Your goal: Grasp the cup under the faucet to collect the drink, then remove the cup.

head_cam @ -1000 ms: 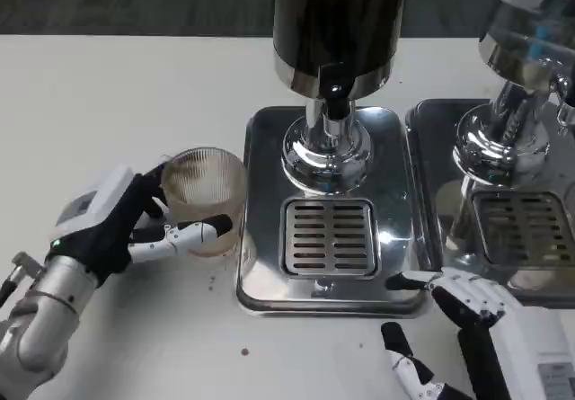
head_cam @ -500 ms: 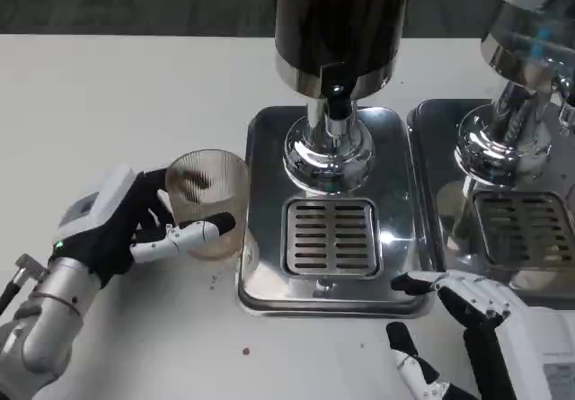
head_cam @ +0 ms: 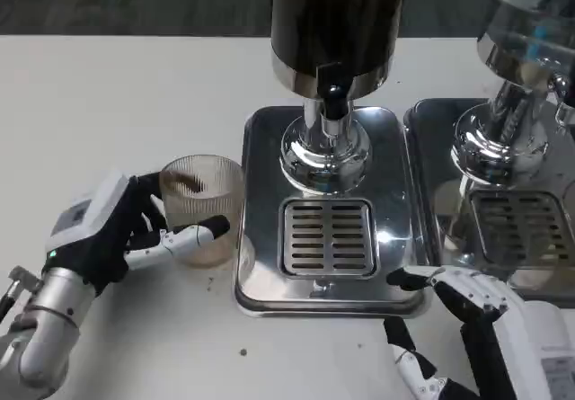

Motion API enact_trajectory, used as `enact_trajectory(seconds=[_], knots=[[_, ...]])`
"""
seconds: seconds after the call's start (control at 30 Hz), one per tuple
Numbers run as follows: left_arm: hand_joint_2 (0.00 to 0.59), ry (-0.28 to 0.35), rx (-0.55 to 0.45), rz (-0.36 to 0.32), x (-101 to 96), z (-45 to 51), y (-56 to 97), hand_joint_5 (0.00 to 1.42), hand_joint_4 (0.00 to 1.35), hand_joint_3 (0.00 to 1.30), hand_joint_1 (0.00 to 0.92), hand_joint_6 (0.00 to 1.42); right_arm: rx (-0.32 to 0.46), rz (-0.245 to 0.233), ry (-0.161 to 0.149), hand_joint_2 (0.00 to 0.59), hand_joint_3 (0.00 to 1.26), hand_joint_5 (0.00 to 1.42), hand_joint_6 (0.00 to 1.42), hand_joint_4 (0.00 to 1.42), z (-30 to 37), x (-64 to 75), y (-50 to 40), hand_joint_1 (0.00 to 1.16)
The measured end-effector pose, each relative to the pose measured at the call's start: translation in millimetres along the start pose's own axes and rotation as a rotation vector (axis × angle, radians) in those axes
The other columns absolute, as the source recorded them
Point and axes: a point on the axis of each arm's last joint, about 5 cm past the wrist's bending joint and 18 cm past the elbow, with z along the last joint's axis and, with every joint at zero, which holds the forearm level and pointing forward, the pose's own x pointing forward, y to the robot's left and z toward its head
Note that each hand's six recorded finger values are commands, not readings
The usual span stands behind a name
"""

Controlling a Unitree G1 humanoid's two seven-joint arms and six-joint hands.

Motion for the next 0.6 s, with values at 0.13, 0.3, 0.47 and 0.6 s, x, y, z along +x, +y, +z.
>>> enact_trajectory(seconds=[0.13,0.3,0.47,0.6], knots=[[0.178,-0.001,0.001,0.008,-2.4,-1.5,0.4,0.82,0.62,0.48,0.216,0.97,0.009,-0.004,0.002,0.426,0.48,0.39,0.38,0.47,-0.2,0.7,0.0,0.48],[0.179,-0.026,0.001,0.030,-5.6,-2.9,3.7,0.82,0.62,0.48,0.215,0.96,0.014,-0.005,0.001,0.427,0.48,0.39,0.37,0.48,-0.3,1.0,0.1,0.49],[0.179,-0.089,-0.012,0.082,-3.0,0.2,11.1,0.82,0.62,0.48,0.215,0.96,0.019,-0.006,-0.005,0.427,0.48,0.39,0.37,0.48,-0.2,1.7,0.3,0.49],[0.179,-0.135,-0.025,0.097,-0.5,4.0,12.8,0.82,0.62,0.48,0.215,0.96,0.022,-0.008,-0.009,0.427,0.48,0.39,0.37,0.48,0.0,2.6,0.7,0.49]])
